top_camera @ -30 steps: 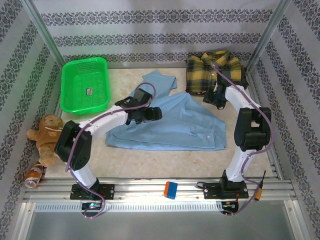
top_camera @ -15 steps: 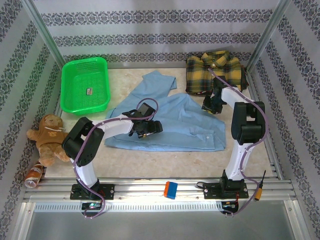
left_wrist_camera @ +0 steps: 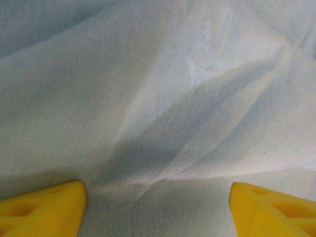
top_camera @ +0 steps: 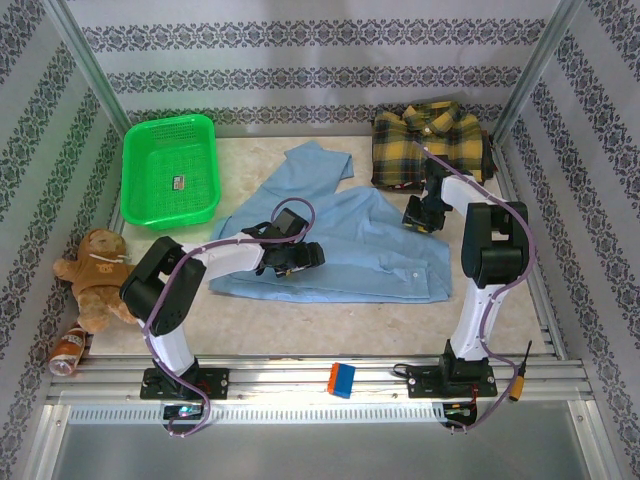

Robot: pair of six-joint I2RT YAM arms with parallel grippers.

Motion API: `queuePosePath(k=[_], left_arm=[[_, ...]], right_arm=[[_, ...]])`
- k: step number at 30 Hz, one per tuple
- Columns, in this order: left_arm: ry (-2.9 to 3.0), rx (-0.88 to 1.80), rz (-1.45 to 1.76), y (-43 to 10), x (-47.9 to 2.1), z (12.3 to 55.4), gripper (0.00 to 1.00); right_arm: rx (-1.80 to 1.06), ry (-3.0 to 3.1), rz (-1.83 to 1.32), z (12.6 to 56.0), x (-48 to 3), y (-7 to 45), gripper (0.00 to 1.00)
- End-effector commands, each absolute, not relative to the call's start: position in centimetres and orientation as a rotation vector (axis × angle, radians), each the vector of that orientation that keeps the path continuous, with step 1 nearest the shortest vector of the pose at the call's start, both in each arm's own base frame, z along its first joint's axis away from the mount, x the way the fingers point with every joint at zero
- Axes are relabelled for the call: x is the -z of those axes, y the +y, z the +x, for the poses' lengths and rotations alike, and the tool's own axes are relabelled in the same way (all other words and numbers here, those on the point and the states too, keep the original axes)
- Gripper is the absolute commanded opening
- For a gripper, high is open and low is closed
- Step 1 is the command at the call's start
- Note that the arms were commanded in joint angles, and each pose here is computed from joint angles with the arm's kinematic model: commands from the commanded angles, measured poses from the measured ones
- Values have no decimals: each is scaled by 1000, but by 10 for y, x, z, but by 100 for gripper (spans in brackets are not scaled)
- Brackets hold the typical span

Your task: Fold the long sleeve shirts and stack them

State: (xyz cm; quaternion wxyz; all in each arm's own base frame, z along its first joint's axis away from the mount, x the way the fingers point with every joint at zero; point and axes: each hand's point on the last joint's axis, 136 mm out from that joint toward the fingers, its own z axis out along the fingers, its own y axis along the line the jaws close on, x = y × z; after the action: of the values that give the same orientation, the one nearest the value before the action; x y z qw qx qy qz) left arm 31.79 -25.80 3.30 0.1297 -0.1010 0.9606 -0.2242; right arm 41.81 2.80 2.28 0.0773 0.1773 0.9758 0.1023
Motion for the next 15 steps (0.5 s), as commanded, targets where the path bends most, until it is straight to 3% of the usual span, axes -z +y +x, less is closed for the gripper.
queuePosePath(k=[1,7,15], left_arm=[[2926,487,-320,-231,2,289,78],[2965,418,-314,-214,9,274,78],[3059,287,-275,-188,22,243,78]], right_arm=[[-247,2987,479,411,-12,25,26],[-167,2982,493,416,-8,20,2],[104,2794,484,447,-51,-19,0]])
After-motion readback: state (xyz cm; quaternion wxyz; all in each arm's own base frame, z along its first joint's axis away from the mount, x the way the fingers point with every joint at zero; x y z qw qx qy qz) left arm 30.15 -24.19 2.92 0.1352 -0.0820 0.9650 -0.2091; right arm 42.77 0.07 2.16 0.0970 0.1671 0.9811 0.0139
